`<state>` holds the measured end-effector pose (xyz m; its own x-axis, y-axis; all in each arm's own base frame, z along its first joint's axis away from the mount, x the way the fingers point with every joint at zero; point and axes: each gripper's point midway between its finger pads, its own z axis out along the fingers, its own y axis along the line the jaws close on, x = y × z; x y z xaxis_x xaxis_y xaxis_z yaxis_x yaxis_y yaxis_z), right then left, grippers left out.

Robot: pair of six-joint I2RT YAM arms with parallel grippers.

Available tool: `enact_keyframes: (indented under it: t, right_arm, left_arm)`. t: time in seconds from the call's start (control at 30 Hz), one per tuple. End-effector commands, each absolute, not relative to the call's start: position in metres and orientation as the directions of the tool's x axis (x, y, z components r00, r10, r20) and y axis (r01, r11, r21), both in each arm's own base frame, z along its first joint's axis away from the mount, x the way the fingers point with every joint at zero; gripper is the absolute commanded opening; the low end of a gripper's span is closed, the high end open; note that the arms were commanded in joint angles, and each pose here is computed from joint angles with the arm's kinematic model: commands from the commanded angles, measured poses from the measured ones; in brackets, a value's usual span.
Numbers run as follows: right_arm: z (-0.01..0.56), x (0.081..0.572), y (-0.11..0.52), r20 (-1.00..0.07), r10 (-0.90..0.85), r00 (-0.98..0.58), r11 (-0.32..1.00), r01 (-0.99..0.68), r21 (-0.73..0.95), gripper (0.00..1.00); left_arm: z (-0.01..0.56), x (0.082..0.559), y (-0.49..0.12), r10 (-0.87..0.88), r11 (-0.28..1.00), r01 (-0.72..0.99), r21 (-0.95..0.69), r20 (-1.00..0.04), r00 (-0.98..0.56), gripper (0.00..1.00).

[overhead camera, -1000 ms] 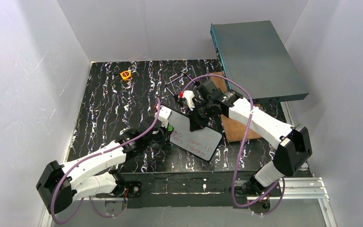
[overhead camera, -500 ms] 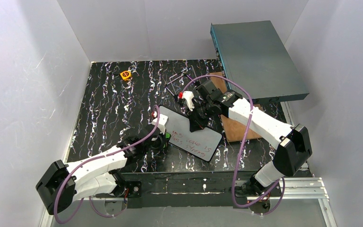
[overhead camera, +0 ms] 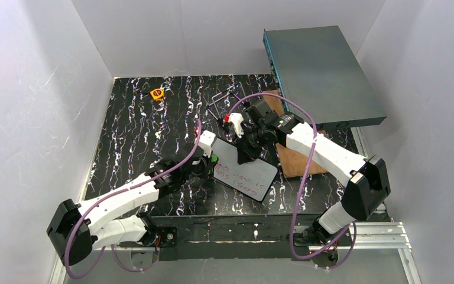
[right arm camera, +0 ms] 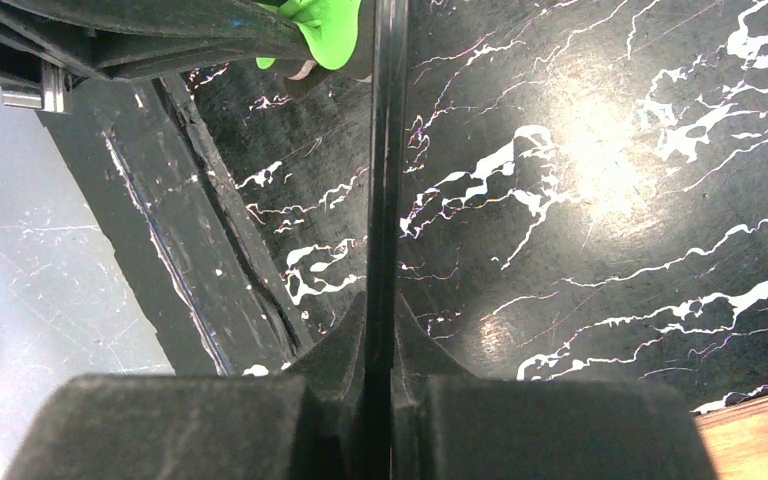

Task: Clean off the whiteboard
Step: Erase the center of the board with the whiteboard.

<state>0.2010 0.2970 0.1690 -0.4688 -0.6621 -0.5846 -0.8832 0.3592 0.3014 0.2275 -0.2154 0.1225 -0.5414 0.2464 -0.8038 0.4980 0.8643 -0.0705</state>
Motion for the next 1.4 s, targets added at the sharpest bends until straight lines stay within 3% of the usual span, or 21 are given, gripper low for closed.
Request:
enact_keyframes:
  t: [0.0,0.47,1.03,1.2,1.37]
  right_arm:
    - [0.185,0.184,0.315,-0.648,-0.649,-0.398,0.224,-0.914,0.337,0.01]
    - [0.184,0.184,0.315,-0.644,-0.651,-0.403,0.225,-0.912,0.343,0.01]
    - [0.186,0.183,0.313,-0.650,-0.647,-0.398,0.226,-0.914,0.336,0.01]
    - [0.187,0.183,0.313,-0.652,-0.646,-0.397,0.225,-0.915,0.334,0.01]
    - [0.187,0.183,0.313,-0.652,-0.647,-0.397,0.225,-0.915,0.334,0.01]
  left_arm:
    - [0.153,0.242,-0.233,0.183,0.855,0.508,-0.100,-0.859,-0.478,0.00]
    - [0.068,0.202,-0.224,0.217,0.887,0.446,-0.115,-0.750,-0.625,0.00]
    - [0.182,0.240,-0.245,0.189,0.872,0.487,-0.048,-0.885,-0.425,0.00]
    - [0.176,0.240,-0.240,0.200,0.878,0.478,-0.034,-0.880,-0.430,0.00]
    - [0.128,0.229,-0.233,0.225,0.884,0.466,-0.043,-0.834,-0.504,0.00]
